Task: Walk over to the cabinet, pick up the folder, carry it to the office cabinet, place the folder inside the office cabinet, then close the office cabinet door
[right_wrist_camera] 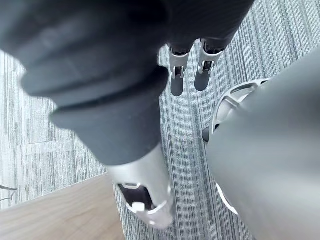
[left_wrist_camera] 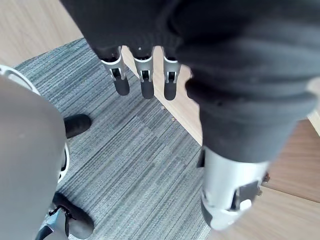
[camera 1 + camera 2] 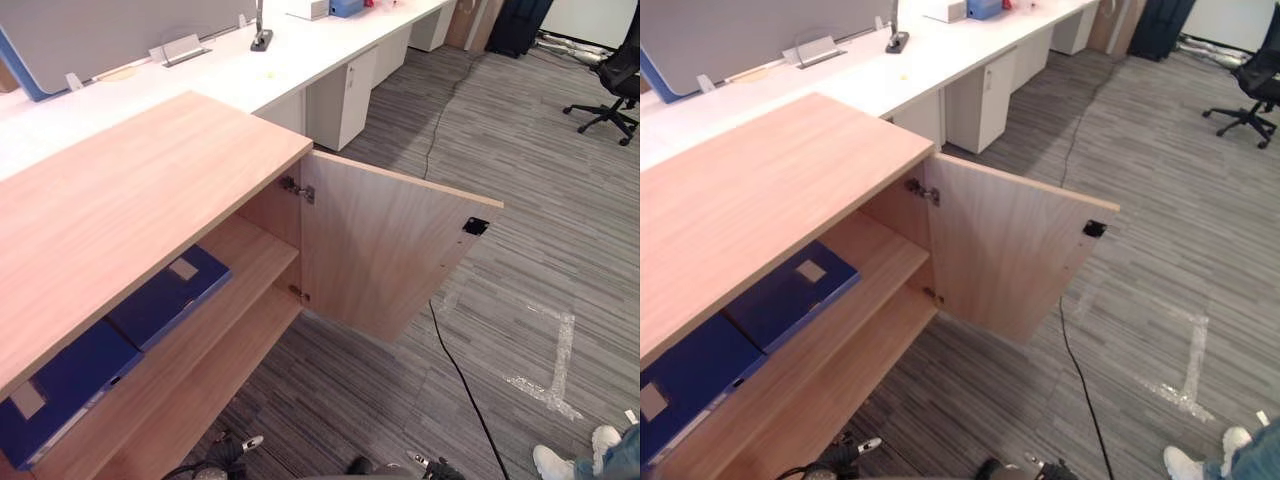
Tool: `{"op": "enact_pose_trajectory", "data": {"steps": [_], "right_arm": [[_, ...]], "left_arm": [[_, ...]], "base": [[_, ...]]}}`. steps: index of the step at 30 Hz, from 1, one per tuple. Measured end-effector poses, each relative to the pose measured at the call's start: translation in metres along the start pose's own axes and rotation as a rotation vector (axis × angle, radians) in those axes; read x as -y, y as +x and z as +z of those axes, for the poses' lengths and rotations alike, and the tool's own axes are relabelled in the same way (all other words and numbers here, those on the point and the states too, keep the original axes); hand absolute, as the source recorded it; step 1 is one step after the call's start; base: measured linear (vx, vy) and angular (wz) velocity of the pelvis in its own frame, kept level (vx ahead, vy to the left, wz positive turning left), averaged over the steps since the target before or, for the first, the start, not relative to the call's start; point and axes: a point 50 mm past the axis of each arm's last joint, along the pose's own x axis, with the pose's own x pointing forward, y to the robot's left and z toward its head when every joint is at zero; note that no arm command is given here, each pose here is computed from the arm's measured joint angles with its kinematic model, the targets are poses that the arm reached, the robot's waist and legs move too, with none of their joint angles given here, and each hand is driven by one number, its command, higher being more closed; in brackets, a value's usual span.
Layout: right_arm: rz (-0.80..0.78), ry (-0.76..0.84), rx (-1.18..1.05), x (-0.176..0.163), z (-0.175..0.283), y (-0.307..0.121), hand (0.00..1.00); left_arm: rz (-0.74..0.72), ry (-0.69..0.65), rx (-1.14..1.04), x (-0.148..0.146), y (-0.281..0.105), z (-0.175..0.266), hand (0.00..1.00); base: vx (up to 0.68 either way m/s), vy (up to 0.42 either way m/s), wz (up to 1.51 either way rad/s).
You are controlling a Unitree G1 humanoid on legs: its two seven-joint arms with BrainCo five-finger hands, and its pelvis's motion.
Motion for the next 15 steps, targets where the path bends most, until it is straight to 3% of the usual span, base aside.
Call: {"op": "enact_pose_trajectory", "data": {"steps": [9, 15], "right_arm": [[0.048, -0.050, 0.104, -0.021, 0.032, 0.002, 0.00], [0.100, -0.009, 0.198, -0.040, 0.059, 0.000, 0.00]], "left_arm": [[0.066, -0.188, 0.049, -0.013, 0.000, 0.008, 0.00], [0.090, -0.276, 0.047, -0.016, -0.002, 0.001, 0.00]], "base": [[0.10, -0.044, -0.65], [0.10, 0.194, -0.87]]}}
